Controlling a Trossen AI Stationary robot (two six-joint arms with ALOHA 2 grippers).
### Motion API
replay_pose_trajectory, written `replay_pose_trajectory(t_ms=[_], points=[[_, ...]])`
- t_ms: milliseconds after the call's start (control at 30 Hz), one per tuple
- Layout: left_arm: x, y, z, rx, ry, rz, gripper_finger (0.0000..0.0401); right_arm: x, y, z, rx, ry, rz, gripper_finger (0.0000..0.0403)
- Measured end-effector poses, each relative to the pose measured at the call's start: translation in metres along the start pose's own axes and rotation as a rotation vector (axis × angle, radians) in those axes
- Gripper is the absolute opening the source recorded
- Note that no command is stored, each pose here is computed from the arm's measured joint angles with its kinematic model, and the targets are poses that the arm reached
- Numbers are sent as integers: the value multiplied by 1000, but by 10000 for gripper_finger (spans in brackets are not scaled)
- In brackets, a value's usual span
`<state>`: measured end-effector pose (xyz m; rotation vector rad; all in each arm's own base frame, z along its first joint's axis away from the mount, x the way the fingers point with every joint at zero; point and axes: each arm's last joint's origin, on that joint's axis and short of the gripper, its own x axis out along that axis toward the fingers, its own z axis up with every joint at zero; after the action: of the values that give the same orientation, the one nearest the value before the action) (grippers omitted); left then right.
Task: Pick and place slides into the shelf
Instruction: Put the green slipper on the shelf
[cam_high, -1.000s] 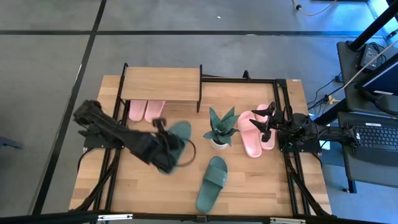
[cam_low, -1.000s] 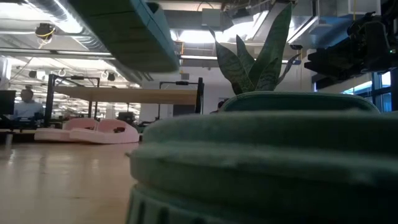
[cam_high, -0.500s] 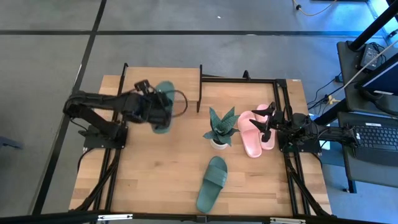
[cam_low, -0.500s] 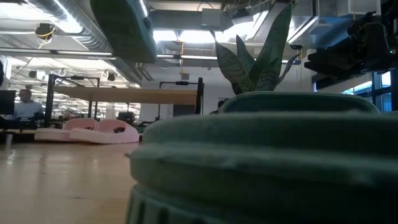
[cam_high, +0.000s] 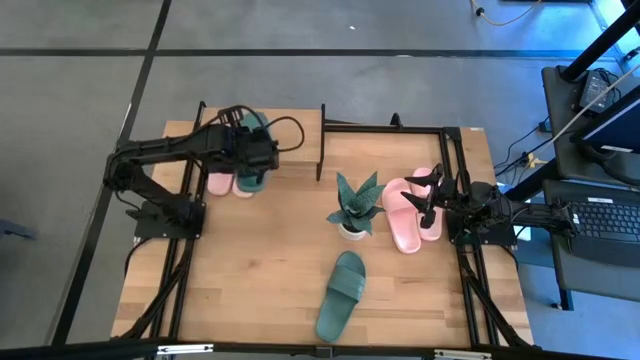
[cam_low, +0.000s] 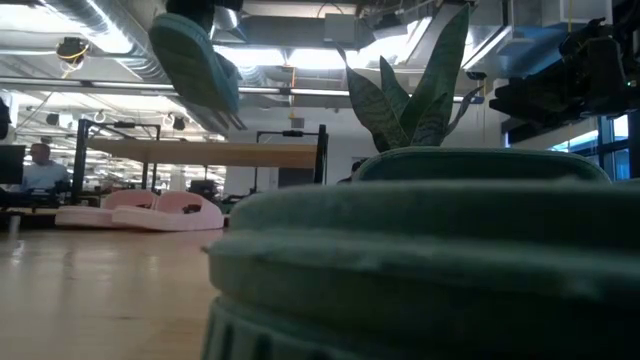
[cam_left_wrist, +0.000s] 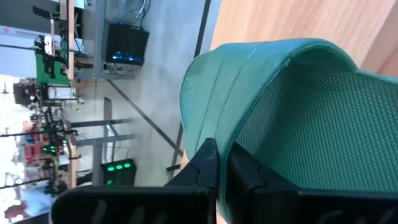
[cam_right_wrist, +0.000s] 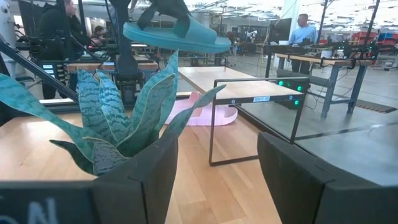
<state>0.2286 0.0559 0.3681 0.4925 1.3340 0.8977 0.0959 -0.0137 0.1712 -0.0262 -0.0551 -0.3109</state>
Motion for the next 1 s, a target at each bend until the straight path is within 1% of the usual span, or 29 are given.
replay_pose_trajectory(t_ms=[100,233,367,467,567,633,800,900,1000], points=[[3,5,-2,20,11,3,2,0,0,0,0,1,0,221],[6,17,-7,-7,5,14,2,0,0,0,0,0,0,221],[5,30,-11,-65,-42,11,2,0,0,0,1,1,0,221],[9,34,-14,-76,-87,0,2,0,0,0,1,0,0,221],[17,33,-18,-64,-95,9,2,0,0,0,1,0,0,221],[26,29,-22,-51,-76,11,2,0,0,0,2,0,0,221],[47,24,-35,-95,-61,-10,2,0,0,0,2,0,0,221],[60,19,-41,-98,-58,-4,2,0,0,0,1,0,0,221],[71,14,-47,-106,-69,-22,2,0,0,0,2,0,0,221]])
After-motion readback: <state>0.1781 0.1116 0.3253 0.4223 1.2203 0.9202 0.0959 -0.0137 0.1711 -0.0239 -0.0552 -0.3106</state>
